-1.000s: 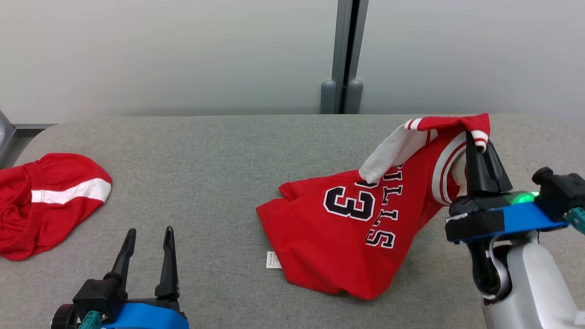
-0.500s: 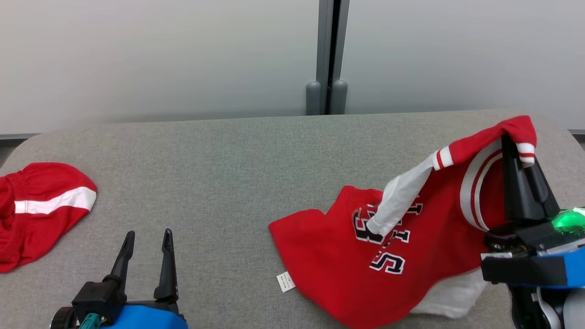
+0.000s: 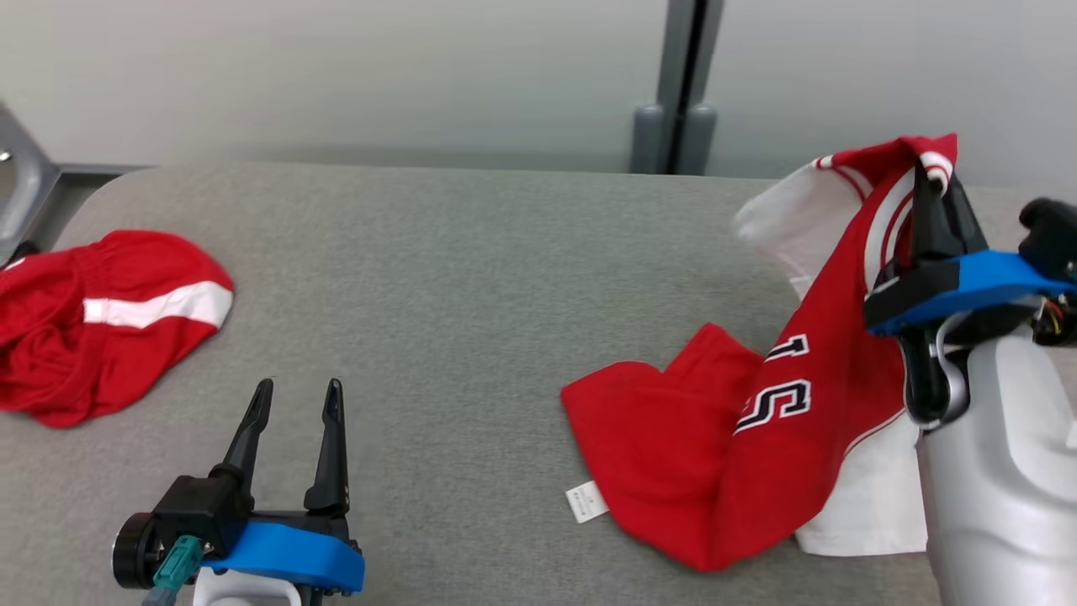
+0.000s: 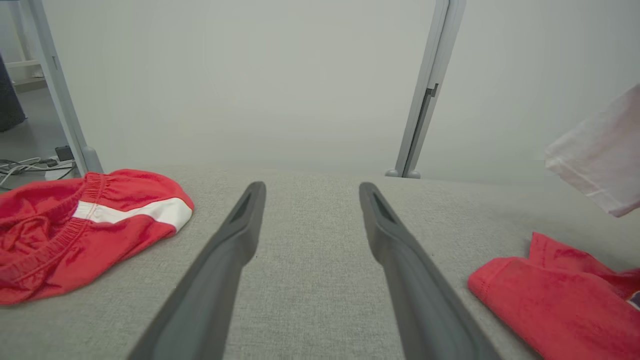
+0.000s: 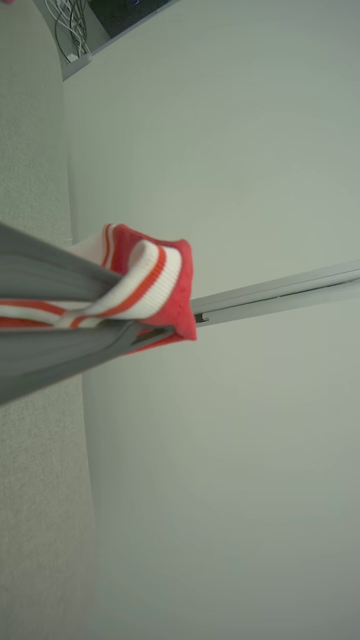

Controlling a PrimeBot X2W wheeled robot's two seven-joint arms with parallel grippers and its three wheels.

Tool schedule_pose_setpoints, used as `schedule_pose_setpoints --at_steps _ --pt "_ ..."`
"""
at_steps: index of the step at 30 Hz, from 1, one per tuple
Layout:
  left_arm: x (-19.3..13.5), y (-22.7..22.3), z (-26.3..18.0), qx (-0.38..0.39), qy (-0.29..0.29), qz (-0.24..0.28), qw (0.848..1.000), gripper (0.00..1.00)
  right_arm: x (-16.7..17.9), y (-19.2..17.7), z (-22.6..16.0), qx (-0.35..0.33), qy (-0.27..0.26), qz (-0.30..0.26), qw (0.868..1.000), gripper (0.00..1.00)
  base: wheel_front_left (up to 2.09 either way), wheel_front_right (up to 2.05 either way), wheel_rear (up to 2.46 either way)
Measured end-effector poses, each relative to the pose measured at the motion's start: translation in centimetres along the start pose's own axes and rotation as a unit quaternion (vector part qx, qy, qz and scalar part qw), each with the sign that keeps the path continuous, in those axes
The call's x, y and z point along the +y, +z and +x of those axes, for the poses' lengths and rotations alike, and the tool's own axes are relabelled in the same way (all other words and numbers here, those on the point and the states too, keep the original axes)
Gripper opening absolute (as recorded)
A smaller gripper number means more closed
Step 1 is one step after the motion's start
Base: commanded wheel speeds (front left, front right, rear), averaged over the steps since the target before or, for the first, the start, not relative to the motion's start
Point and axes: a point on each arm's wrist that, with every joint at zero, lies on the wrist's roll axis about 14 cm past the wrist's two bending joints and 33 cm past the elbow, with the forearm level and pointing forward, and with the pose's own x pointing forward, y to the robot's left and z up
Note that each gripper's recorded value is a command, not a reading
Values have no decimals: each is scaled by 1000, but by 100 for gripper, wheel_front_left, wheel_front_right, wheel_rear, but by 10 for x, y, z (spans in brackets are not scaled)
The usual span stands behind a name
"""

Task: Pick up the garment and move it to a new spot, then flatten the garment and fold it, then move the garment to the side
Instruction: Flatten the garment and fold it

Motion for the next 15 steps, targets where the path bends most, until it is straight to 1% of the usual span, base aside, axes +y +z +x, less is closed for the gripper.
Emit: schedule_pose_setpoints --at_steps 6,7,8,11,15 --pt "22 -5 -5 8 32 3 999 100 18 -20 37 11 8 -10 1000 0 0 0 0" --pt "24 -7 -6 11 37 3 999 100 18 -23 41 16 8 -10 1000 67 0 0 0" --pt "27 -8 -7 13 41 3 999 100 19 -28 44 22 6 -8 1000 100 0 0 0" --pt "31 -9 -8 13 48 4 999 100 25 -38 45 38 13 -8 999 100 0 0 0" --pt "29 -7 -7 9 45 3 999 100 29 -37 36 39 29 -29 998 100 0 0 0"
